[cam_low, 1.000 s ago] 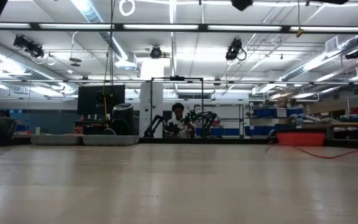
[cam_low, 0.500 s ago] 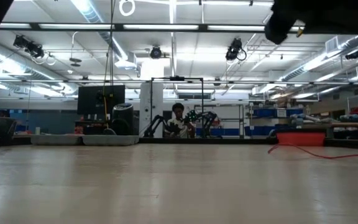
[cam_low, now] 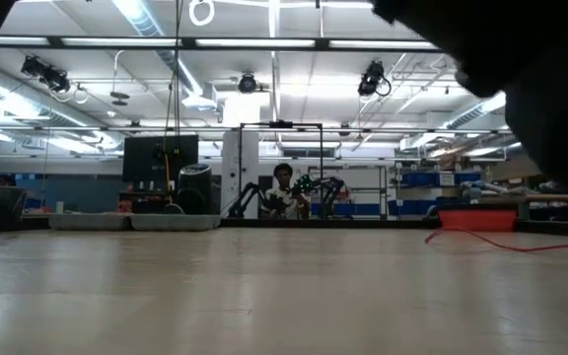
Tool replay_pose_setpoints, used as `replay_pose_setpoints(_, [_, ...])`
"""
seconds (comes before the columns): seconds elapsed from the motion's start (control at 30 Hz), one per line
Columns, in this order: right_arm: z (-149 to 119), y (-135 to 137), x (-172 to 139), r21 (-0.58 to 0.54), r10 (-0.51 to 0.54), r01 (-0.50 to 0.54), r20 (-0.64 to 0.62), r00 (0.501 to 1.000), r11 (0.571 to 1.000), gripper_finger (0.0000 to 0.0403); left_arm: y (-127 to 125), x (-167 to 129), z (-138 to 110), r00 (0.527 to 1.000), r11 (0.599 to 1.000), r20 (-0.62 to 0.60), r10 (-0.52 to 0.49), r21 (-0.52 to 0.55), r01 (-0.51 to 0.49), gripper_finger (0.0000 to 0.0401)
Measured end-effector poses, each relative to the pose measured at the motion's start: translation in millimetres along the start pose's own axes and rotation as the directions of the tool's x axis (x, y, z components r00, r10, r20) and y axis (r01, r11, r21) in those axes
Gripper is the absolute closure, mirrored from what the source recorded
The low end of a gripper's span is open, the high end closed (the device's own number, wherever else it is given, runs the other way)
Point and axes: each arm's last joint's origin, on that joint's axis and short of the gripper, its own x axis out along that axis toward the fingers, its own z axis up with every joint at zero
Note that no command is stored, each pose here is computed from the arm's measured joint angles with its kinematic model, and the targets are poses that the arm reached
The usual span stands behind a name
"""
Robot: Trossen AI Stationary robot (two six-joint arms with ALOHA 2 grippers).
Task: Coil cords
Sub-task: Coil the red wire onto the spool
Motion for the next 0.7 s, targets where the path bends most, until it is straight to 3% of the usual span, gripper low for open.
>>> replay_pose_setpoints(0.27, [-2.2, 1.7, 6.6, 0.093, 0.065, -0.07, 0.057, 0.996, 0.993, 0.0219, -8.1, 13.9, -14.8, 0.999, 0.997, -0.035, 0.013, 0.079, -0.011, 0.0274])
replay_pose_setpoints(0.4, [2.0, 3.1, 11.7, 0.131, 0.099, -0.114, 0.117, 0.988, 0.985, 0.0223, -3.0, 16.9, -17.5, 0.998, 0.999, -0.05, 0.031, 0.043, -0.029, 0.0269])
replay_pose_setpoints(0.53, [8.3, -2.6, 20.9, 0.11, 0.05, -0.064, 0.129, 0.99, 0.992, 0.0227, 2.3, 19.5, -26.3, 0.984, 0.994, -0.142, 0.11, 0.035, -0.106, 0.0269])
replay_pose_setpoints(0.7, [17.4, -6.8, 25.9, -0.006, 0.04, -0.04, 0.094, 0.995, 0.999, 0.0229, 3.0, 19.1, -33.9, 0.969, 0.99, -0.215, 0.118, -0.053, -0.132, 0.027])
